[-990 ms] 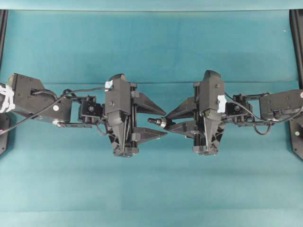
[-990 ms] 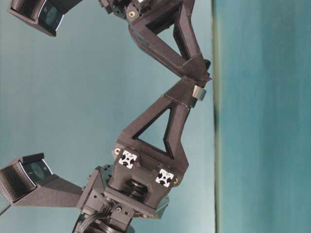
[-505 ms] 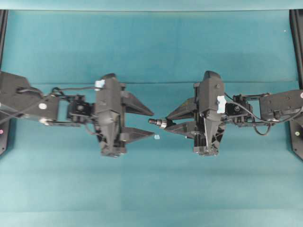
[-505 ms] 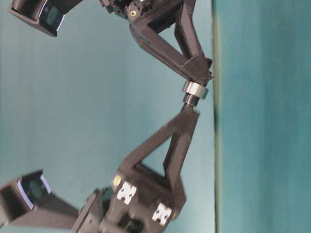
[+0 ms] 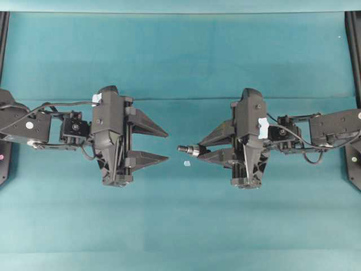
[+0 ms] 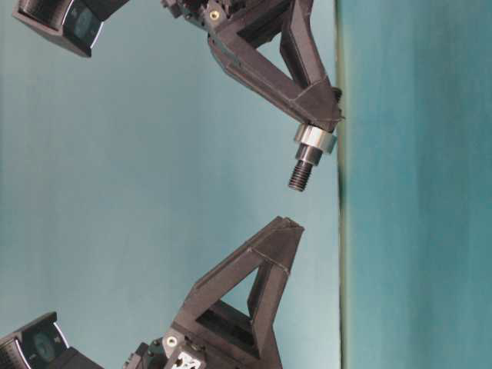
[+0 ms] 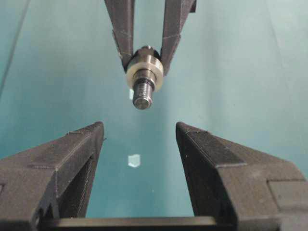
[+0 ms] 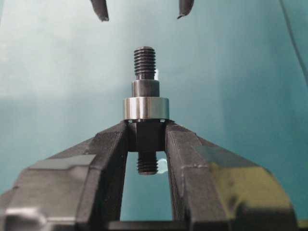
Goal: Insert the washer onto the shaft with both hands.
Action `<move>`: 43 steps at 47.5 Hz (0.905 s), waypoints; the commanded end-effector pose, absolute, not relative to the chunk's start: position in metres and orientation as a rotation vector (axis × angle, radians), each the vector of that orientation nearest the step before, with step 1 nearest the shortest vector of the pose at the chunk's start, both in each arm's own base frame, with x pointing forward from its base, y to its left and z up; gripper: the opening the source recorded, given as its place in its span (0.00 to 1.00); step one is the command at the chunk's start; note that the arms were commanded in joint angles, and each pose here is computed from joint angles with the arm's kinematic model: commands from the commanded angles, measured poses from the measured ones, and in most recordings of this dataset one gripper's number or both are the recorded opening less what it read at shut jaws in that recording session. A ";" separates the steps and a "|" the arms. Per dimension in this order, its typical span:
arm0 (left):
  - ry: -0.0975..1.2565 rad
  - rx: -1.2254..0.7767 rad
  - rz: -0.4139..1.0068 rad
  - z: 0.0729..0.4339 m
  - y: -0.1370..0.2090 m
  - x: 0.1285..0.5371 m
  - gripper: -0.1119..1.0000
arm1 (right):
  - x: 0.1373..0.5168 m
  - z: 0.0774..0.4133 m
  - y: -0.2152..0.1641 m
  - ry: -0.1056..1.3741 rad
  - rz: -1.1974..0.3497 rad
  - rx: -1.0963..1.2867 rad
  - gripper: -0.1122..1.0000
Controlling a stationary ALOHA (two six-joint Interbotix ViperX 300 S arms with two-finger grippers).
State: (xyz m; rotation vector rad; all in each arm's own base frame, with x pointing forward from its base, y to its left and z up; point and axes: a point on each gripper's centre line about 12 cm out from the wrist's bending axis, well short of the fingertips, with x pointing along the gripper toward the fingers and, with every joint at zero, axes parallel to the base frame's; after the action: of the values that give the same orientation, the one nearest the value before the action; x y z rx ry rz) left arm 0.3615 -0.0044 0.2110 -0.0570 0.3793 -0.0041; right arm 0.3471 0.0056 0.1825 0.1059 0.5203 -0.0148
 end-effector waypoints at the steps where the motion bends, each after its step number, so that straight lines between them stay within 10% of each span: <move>1: 0.349 -0.057 -0.007 0.221 -0.005 0.362 0.69 | 0.350 0.192 0.008 0.493 -0.010 0.115 0.10; 43: 0.349 -0.059 -0.016 0.221 -0.008 0.363 0.69 | 0.349 0.191 0.008 0.498 -0.008 0.113 0.10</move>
State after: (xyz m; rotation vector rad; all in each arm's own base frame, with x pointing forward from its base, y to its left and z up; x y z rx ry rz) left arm 0.3616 -0.0078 0.2105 -0.0598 0.3811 -0.0122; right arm 0.3465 0.0072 0.1815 0.1046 0.5297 -0.0107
